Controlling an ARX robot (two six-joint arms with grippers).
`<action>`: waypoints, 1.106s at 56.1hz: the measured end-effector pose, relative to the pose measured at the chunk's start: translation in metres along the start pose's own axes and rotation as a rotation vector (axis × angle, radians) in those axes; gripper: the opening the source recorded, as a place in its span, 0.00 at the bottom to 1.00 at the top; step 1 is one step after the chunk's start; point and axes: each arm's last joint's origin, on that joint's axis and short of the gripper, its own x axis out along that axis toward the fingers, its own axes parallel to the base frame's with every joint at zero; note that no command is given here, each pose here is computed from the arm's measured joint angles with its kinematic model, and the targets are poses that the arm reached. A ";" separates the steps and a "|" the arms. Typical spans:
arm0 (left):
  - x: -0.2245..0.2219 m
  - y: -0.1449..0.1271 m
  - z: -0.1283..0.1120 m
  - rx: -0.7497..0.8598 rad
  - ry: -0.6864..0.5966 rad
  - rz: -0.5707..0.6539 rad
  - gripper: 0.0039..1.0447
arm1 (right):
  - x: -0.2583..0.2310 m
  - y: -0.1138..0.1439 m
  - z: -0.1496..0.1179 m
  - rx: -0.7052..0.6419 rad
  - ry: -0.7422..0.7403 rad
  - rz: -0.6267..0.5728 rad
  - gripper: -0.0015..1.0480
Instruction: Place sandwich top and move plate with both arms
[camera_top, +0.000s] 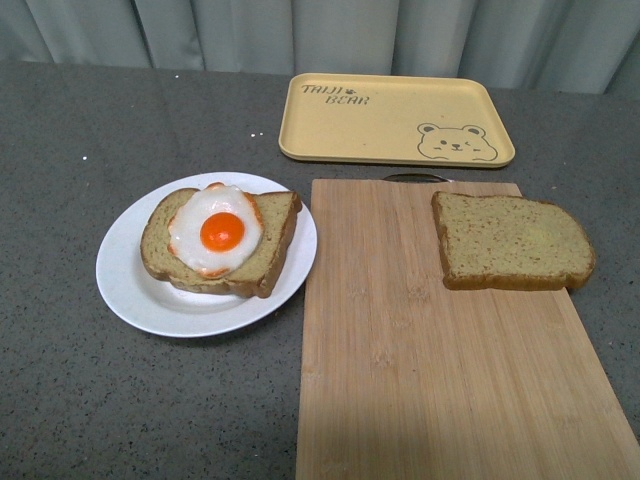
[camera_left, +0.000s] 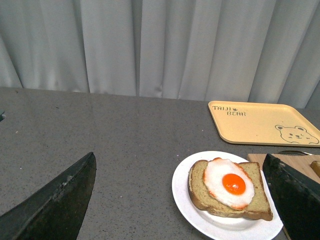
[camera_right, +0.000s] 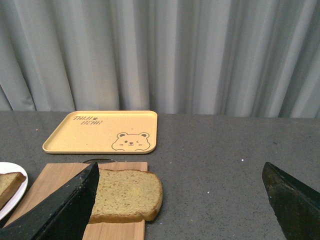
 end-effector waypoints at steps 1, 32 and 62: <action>0.000 0.000 0.000 0.000 0.000 0.000 0.94 | 0.000 0.000 0.000 0.000 0.000 0.000 0.91; 0.000 0.000 0.000 0.000 0.000 0.000 0.94 | 0.000 0.000 0.000 0.000 0.000 0.000 0.91; 0.000 0.000 0.000 0.000 0.000 0.000 0.94 | 0.000 0.000 0.000 0.000 0.000 0.000 0.91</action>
